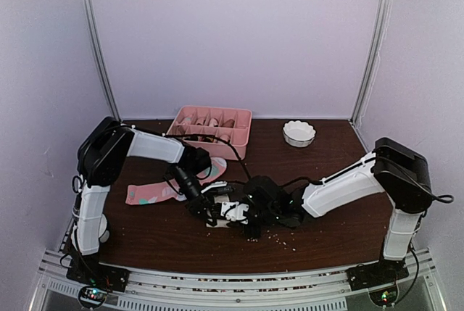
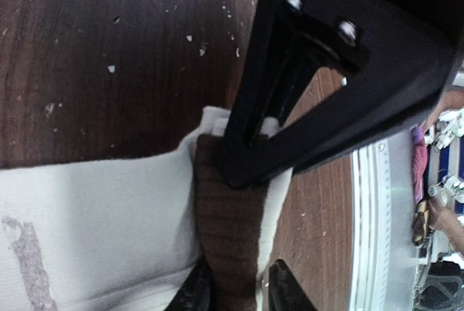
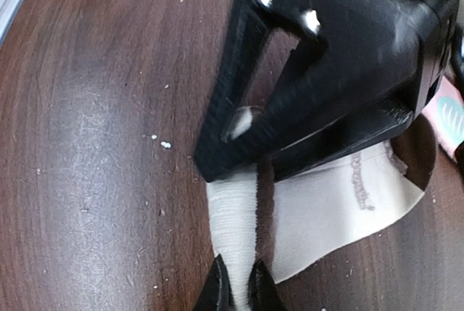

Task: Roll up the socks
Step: Roll the sock at the center of the board.

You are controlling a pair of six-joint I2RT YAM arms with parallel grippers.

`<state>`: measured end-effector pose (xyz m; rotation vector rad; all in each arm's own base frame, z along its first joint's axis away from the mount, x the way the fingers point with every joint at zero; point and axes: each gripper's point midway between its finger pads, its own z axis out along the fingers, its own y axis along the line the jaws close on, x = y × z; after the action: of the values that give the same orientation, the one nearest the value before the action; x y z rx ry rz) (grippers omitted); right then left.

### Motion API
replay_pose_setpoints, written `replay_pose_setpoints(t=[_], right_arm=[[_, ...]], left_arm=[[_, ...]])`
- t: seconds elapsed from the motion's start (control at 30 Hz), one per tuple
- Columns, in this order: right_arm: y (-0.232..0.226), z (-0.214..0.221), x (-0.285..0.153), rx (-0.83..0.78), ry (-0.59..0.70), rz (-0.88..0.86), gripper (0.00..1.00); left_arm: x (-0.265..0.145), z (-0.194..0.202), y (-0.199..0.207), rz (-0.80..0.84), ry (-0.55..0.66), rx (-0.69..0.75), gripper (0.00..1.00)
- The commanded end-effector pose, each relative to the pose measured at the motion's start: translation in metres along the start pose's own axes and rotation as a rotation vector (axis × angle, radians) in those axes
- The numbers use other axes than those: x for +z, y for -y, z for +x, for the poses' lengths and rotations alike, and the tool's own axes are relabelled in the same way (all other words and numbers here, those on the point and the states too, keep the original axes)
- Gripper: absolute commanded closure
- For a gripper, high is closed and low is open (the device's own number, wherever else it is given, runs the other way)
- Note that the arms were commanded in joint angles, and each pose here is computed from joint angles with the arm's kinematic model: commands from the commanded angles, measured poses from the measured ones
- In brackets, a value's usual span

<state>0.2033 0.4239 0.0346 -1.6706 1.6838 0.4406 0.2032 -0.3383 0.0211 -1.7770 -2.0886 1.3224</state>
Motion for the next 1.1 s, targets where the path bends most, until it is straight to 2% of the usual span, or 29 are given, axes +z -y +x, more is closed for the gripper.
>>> replay_pose_setpoints(t=[0.0,0.1,0.27,0.43,0.6,0.77,0.93,1.07], right_arm=[[-0.025,0.022,0.001,0.125,-0.064,-0.131,1.0],[-0.03,0.022,-0.003,0.172,-0.063,-0.157,1.0],[-0.037,0.021,-0.007,0.237,-0.072,-0.191,1.0],[-0.044,0.023,-0.006,0.312,-0.101,-0.229,1.0],[-0.051,0.028,0.001,0.403,-0.165,-0.268,1.0],[-0.049,0.038,0.007,0.494,-0.207,-0.251,1.0],[-0.039,0.05,0.016,0.669,-0.238,-0.259,1.0],[-0.036,0.061,0.023,0.781,-0.278,-0.286,1.0]], left_arm=[[-0.025,-0.005,-0.016,-0.104,-0.021,0.029,0.58],[-0.041,-0.014,-0.016,-0.138,0.012,0.031,0.42],[-0.051,-0.02,-0.012,-0.137,0.041,0.039,0.31],[-0.049,-0.021,-0.018,-0.145,0.047,0.038,0.31],[-0.049,-0.026,-0.039,-0.211,0.049,0.044,0.33],[-0.04,-0.034,-0.057,-0.208,0.044,0.036,0.34],[-0.037,-0.044,-0.048,-0.125,0.086,0.04,0.34],[-0.043,-0.042,-0.043,-0.123,0.094,0.056,0.34]])
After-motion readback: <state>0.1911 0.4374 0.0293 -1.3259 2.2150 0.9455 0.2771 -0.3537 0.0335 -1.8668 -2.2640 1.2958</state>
